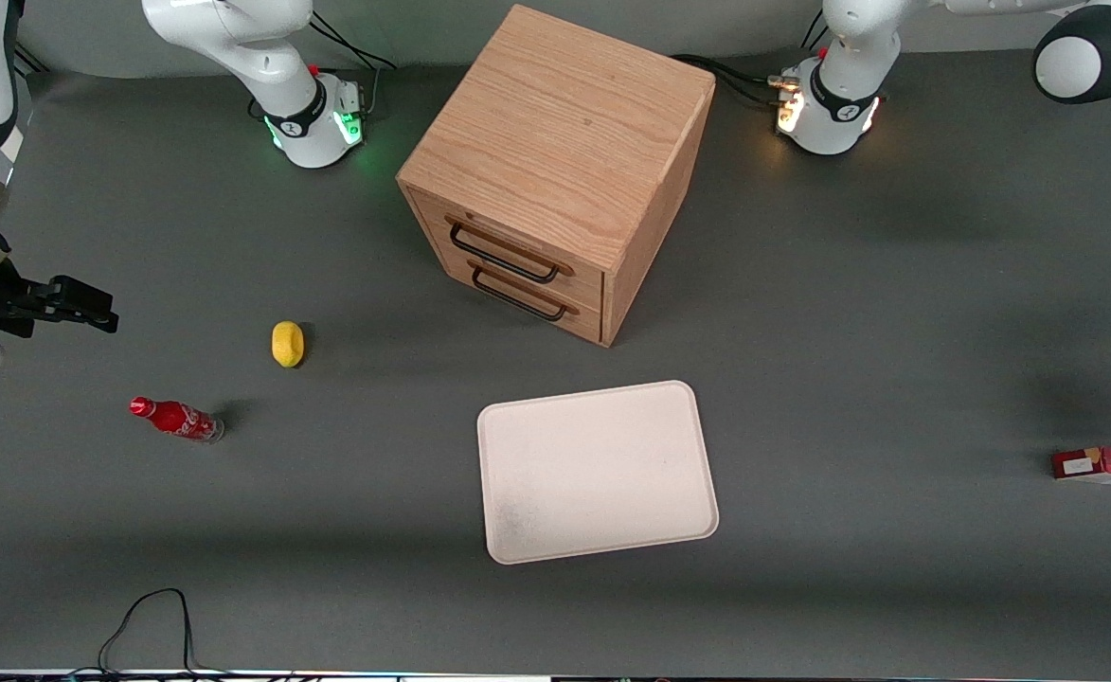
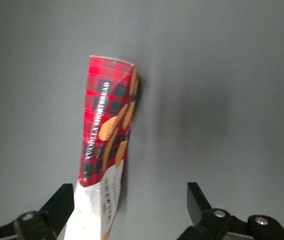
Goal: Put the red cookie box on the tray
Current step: 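Close the left gripper on the end of the shortbread box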
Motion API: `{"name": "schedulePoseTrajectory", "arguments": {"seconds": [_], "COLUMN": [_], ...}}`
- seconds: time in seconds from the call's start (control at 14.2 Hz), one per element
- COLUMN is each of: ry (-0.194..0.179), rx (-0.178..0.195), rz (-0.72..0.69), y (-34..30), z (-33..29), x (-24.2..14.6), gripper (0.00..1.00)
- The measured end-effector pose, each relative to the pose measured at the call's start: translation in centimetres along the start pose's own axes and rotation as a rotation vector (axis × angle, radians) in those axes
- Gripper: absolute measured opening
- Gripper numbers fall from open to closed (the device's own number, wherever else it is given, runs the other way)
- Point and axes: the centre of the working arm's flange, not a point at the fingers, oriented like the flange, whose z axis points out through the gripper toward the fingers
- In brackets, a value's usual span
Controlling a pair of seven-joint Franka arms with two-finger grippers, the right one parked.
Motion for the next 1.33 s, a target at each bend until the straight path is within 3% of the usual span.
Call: {"name": "schedulePoseTrajectory", "arguments": {"seconds": [0.42,1.05,1.33], "ry": [-0.02,-0.019,-0.021], "rx": [0.045,0.048,0.068], "rz": [0.006,0.03,0.046], "y": [-0.8,-1.1,-1.5], "z": [2.0,5.6,7.1], "x": [-0.1,0.3,0.7], "gripper": [1.0,1.0,0.99]}}
